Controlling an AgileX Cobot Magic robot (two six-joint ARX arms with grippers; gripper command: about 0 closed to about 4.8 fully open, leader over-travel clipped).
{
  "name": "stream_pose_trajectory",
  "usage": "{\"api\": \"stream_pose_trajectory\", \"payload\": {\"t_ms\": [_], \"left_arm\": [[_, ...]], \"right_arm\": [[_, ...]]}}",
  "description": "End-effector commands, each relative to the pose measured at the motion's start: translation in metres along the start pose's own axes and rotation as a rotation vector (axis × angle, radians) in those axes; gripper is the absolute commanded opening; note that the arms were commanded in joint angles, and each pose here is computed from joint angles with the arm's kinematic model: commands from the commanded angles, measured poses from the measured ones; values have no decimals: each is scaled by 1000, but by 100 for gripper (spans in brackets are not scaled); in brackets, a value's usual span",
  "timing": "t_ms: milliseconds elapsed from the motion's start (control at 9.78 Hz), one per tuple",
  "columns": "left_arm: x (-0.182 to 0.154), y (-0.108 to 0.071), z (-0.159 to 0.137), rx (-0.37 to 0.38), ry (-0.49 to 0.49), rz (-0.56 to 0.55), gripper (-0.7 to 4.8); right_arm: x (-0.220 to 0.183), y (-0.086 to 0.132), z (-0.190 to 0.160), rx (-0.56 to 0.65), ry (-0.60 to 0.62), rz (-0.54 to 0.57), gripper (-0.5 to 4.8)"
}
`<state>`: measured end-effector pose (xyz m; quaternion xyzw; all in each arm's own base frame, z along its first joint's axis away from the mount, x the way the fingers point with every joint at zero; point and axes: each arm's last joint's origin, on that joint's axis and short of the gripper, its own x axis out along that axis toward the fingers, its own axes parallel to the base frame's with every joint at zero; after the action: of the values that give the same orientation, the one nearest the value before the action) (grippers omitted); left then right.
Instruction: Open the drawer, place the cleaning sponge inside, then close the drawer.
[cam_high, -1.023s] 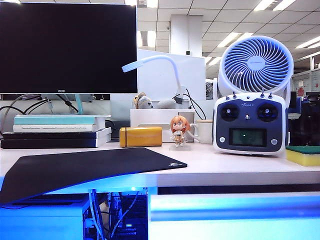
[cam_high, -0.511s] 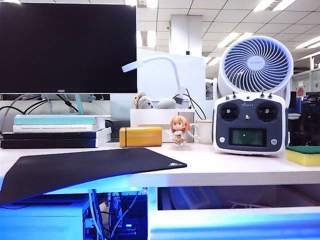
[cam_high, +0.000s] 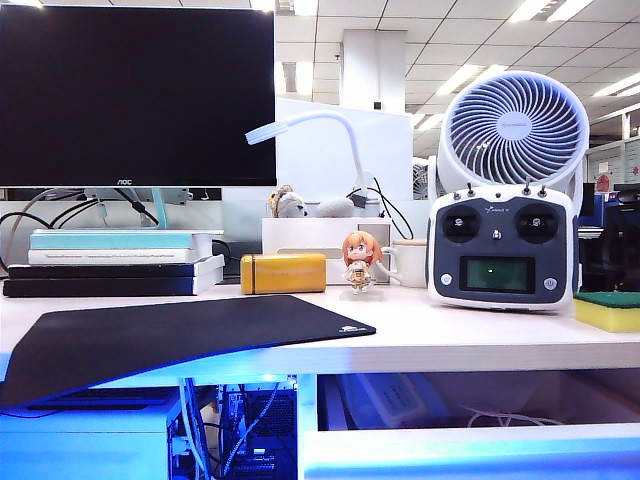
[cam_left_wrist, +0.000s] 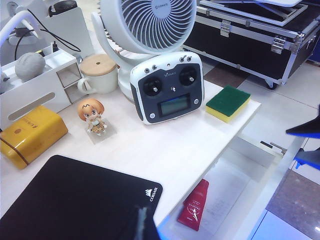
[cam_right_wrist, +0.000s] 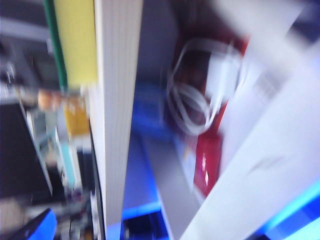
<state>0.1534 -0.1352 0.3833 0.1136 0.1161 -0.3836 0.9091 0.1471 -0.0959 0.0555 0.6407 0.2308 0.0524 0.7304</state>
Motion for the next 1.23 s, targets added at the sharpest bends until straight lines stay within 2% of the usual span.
{"api": "stream_pose_trajectory", "payload": {"t_ms": [102,205,921,1125,1227], "left_arm": [[-1,0,3,8,-22,3,-5],[-1,0,3,8,-22,3,-5],[-1,0,3,8,-22,2,-5],[-1,0,3,8,-22,2,-5],[-1,0,3,8,-22,2,-5]], "right_arm": [[-7,10,17,-158,-214,-11,479],[-7,9,19,-161,-273,-52,479],[-10,7,27,-197,-476,-175,479],[-5,15,43,-270,-502,-137,479],[0,25,60,-283,-510,-66,479]]}}
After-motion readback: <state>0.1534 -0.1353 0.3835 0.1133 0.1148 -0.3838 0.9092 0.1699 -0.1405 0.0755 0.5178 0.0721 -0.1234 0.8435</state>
